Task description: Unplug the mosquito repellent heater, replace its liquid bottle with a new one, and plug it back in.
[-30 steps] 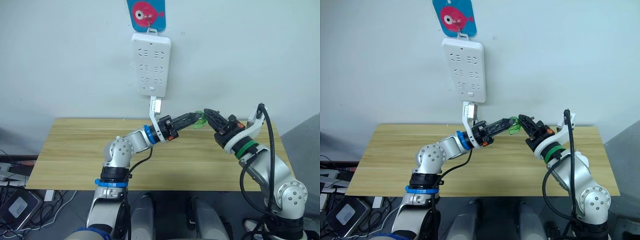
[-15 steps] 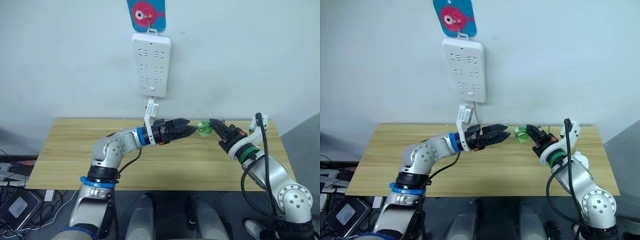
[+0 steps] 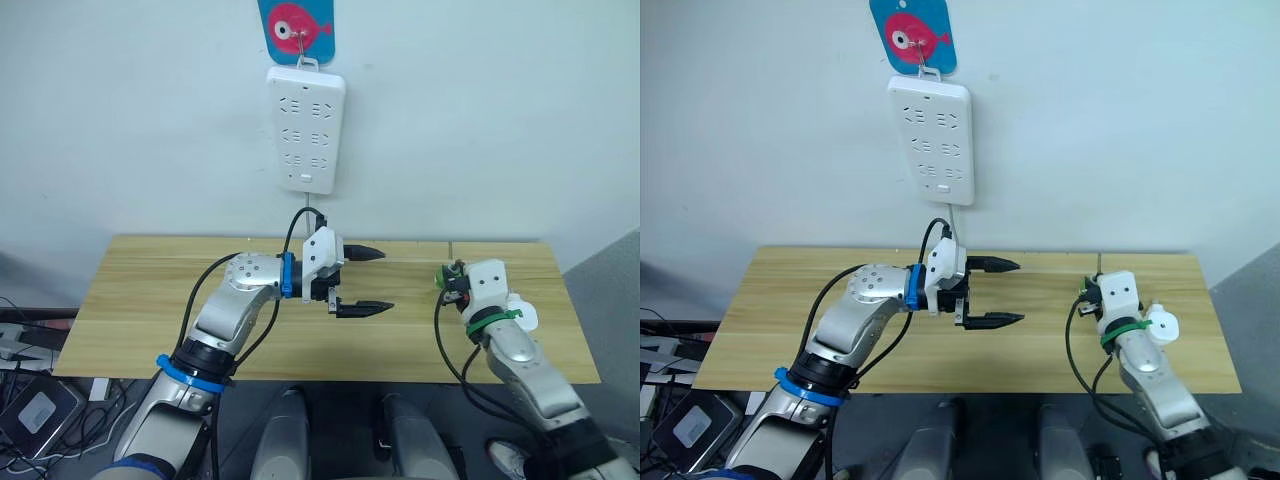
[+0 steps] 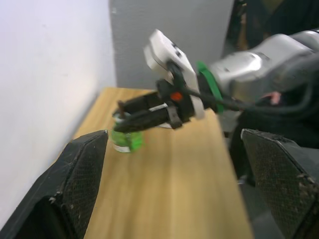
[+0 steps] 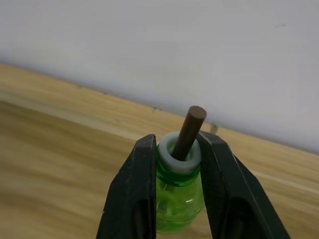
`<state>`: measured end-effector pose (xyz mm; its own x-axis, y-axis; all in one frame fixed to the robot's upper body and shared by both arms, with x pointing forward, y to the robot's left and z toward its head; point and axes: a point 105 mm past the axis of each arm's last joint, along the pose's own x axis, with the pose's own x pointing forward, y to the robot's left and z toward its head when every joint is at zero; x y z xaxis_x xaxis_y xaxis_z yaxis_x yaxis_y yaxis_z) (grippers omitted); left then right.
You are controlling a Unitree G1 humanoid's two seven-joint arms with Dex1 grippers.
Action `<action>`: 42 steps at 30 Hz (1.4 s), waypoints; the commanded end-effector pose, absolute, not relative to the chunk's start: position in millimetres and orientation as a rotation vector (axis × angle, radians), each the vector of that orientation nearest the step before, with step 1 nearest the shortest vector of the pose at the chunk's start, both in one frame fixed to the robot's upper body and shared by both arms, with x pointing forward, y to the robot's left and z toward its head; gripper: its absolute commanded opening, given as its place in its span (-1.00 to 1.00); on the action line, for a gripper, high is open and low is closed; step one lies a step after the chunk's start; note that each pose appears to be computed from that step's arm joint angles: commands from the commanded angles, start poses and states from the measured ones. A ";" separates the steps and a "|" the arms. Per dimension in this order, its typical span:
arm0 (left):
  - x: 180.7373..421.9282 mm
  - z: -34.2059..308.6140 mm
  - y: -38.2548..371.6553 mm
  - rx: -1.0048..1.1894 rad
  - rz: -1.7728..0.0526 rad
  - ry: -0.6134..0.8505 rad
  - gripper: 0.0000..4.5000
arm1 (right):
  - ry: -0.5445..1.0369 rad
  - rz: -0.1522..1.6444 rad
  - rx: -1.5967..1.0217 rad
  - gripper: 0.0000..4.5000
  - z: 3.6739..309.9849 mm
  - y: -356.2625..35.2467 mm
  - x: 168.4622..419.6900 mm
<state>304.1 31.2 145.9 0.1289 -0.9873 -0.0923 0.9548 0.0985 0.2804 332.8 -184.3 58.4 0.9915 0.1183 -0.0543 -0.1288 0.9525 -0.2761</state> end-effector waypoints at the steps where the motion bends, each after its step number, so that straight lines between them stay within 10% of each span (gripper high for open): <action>1: 304.4 153.7 30.2 0.329 -1.426 -0.184 1.00 | 0.006 0.077 -0.336 -0.64 47.3 -196.8 337.3; 16: 296.7 158.3 30.9 0.315 -1.460 -0.160 1.00 | 0.009 0.081 -0.309 -0.64 22.0 -193.1 343.8; 25: 297.4 143.4 41.2 0.250 -1.372 -0.121 1.00 | -0.082 0.121 -0.376 0.76 52.9 -200.8 319.4; 27: 297.2 131.9 51.5 0.231 -1.294 -0.104 1.00 | -0.121 0.146 -0.377 0.99 73.3 -197.7 311.2; 42: 270.0 29.1 196.1 0.199 -0.223 0.104 1.00 | -0.026 0.942 -0.355 0.99 146.6 -104.6 271.2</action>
